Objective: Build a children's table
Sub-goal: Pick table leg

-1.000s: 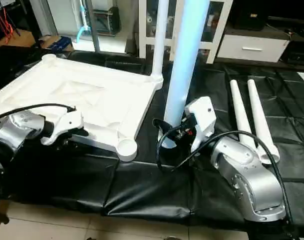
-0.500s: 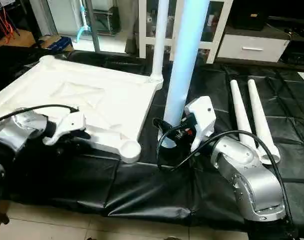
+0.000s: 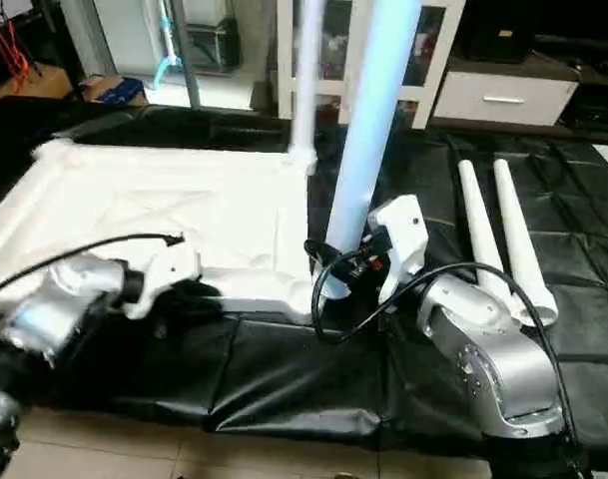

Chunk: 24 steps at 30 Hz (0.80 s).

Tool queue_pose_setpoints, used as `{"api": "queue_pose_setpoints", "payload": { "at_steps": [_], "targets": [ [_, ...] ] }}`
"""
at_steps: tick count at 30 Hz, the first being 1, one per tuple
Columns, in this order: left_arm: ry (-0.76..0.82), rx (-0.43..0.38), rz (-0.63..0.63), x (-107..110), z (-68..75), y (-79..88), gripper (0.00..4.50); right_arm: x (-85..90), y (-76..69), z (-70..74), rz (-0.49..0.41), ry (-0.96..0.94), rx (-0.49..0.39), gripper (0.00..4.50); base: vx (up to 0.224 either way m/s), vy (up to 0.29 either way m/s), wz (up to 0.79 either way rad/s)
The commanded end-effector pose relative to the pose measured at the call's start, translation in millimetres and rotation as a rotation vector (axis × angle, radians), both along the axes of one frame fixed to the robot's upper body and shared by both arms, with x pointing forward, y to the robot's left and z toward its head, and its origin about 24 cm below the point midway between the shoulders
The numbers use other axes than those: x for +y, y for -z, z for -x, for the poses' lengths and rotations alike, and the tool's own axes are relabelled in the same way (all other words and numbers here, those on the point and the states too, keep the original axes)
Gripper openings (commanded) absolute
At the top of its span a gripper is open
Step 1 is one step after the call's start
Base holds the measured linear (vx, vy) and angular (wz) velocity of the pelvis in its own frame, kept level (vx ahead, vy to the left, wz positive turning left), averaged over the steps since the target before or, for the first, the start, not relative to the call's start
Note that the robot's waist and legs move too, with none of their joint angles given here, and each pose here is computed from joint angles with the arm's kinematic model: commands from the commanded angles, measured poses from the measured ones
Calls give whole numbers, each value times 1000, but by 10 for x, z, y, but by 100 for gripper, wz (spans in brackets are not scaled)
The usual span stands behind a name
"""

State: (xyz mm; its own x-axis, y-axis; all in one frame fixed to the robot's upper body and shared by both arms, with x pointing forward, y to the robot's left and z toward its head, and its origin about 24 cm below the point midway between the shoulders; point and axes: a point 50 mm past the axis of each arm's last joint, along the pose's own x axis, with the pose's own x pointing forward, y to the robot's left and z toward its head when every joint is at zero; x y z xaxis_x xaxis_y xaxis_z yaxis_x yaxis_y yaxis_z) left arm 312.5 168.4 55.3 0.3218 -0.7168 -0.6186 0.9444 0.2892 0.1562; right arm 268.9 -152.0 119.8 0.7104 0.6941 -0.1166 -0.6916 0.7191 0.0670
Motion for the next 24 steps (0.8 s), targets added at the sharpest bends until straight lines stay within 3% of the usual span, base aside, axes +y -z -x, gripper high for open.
{"api": "queue_pose_setpoints", "payload": {
  "at_steps": [1, 5, 10, 24],
  "targets": [
    [-113, 64, -27, 113, 54, 158, 48, -37, 42, -3, -1, 16, 29, 193, 0, 0, 0],
    [-109, 75, -19, 28, 229, 171, 29, -94, 168, -22, 14, 60, 71, 193, 0, 0, 0],
    [-67, 11, -69, -6, 295, 172, 7, -125, 235, -54, 19, 94, 84, 193, 0, 0, 0],
    [120, -117, -54, -113, 464, 135, 1, -126, 227, -38, 16, 100, 40, 193, 0, 0, 0]
  ]
}}
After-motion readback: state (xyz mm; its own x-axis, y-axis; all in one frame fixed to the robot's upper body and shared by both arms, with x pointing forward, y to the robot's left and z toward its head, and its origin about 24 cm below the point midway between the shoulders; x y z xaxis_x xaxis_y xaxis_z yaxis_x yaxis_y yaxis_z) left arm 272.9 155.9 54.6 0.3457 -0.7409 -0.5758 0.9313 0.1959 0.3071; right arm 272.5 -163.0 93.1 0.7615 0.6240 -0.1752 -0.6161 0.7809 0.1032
